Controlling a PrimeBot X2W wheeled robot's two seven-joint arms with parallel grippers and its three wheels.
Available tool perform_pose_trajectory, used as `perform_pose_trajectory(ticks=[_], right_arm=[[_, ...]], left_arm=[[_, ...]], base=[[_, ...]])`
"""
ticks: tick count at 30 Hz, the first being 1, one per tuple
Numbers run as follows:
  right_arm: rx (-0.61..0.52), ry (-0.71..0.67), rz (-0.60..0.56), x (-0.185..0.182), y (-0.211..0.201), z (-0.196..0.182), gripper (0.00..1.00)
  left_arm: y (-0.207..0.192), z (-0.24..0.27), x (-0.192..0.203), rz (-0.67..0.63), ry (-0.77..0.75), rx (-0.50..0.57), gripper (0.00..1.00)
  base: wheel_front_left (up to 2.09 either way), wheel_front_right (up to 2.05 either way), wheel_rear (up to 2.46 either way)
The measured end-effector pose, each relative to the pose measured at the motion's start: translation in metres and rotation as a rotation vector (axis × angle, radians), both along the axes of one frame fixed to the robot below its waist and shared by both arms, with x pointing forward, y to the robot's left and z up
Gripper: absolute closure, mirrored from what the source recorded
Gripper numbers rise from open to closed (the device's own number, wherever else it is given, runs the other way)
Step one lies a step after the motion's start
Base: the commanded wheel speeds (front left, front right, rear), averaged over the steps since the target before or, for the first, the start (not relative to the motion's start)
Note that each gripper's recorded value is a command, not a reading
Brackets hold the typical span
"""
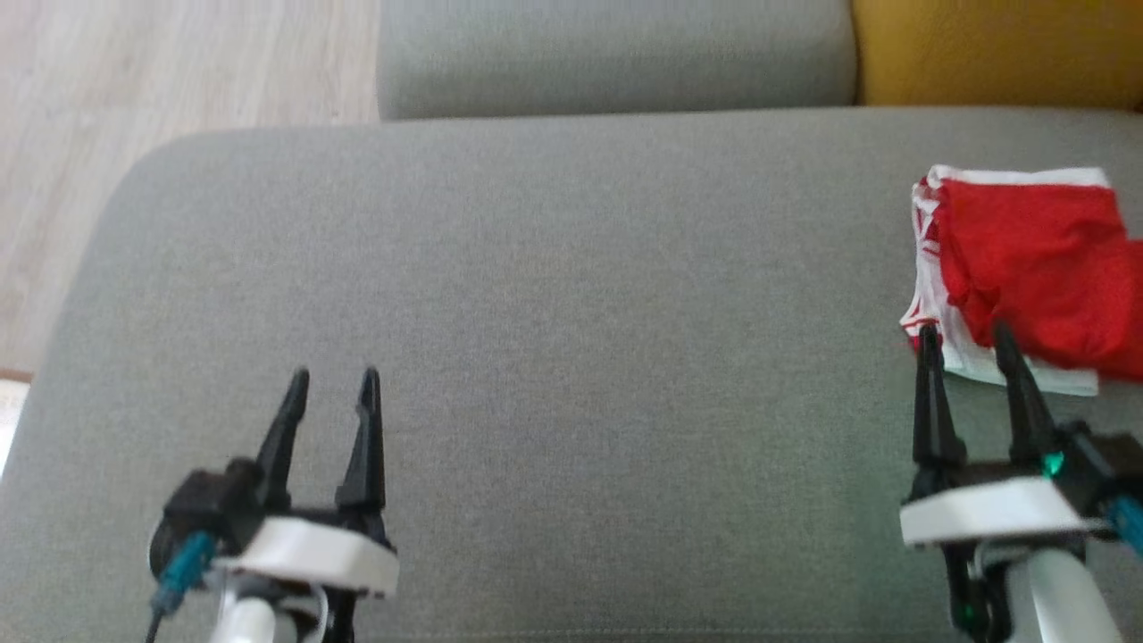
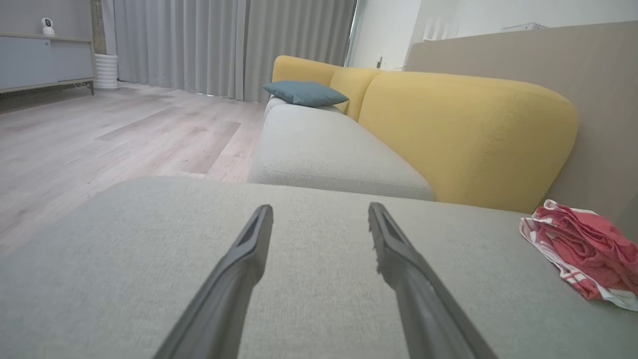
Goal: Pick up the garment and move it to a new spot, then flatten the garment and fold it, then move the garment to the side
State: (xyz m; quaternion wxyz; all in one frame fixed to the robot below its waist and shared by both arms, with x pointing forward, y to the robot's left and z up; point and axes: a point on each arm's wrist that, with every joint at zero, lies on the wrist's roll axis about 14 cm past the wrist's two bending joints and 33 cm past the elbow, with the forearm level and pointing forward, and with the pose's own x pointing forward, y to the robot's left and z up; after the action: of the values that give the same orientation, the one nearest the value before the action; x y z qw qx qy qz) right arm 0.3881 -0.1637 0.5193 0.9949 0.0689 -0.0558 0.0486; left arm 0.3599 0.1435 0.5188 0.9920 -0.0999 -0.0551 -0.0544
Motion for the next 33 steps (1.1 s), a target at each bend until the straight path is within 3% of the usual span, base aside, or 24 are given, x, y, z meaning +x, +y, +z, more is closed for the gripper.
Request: perform_pose_trajectory(ticks=[7,33], right_arm=[[-0.003,0.022,0.015,-0.023,0.004,-0.009,0.0],[0.015,0.0,-0.005,-0.026,-0.002,-0.002,0.0]], left_arm=[[0.01,-0.004,-0.012,0.032,0.01,-0.002,0.0],[-0.001,-0.001,-0.017,-0.012,-0.001,-0.008,0.0]], base=[[0.0,0.0,0.0],[0.0,0.0,0.0]])
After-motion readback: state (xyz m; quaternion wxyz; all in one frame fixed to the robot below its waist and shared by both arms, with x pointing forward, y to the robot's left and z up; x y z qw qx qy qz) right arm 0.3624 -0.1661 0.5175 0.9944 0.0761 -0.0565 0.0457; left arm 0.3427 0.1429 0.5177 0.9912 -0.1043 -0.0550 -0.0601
